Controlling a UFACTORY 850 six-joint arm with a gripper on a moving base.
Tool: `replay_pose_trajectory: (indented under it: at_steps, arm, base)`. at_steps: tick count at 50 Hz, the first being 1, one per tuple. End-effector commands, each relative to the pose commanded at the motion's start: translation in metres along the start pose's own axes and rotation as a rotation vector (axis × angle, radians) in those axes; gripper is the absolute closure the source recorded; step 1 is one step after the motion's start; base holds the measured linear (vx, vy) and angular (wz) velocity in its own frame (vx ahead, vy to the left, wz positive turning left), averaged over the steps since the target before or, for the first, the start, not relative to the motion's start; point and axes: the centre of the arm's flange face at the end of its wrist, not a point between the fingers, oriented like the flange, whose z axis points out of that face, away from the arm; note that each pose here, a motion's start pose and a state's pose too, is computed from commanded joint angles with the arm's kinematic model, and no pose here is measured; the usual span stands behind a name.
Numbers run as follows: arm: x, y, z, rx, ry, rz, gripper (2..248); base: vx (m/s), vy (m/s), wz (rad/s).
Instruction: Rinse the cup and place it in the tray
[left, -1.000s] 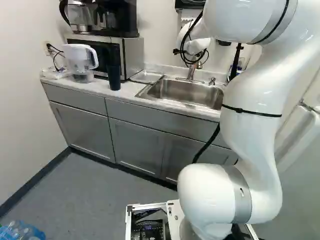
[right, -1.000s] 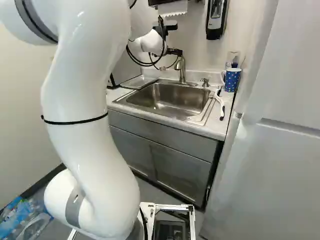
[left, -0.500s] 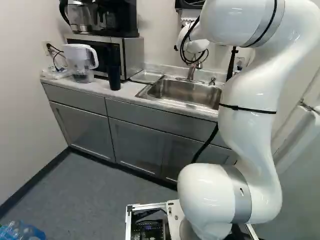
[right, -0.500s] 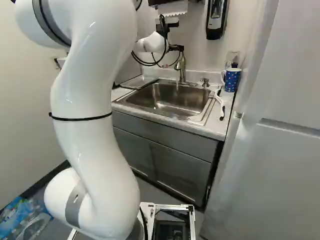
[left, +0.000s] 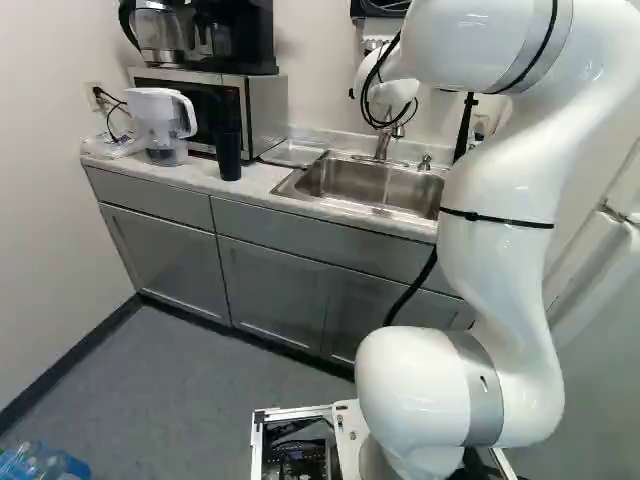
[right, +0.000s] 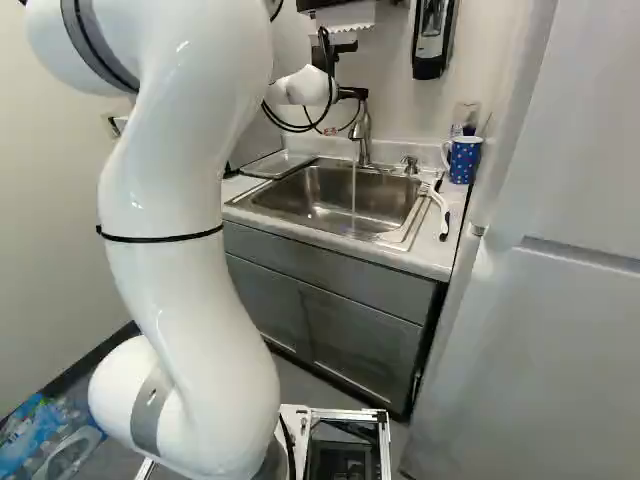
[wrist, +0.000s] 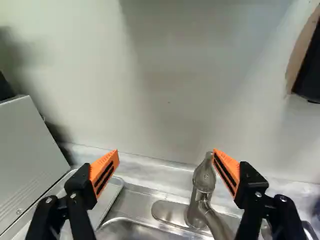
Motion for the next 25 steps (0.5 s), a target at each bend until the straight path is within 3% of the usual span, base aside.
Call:
replay_pose_trajectory:
  at_steps: [25]
  arm:
    - [-0.002, 0.017, -0.047, -0.027, -0.016, 0.004, 3]
  base:
    - [0.000, 0.000, 0.000]
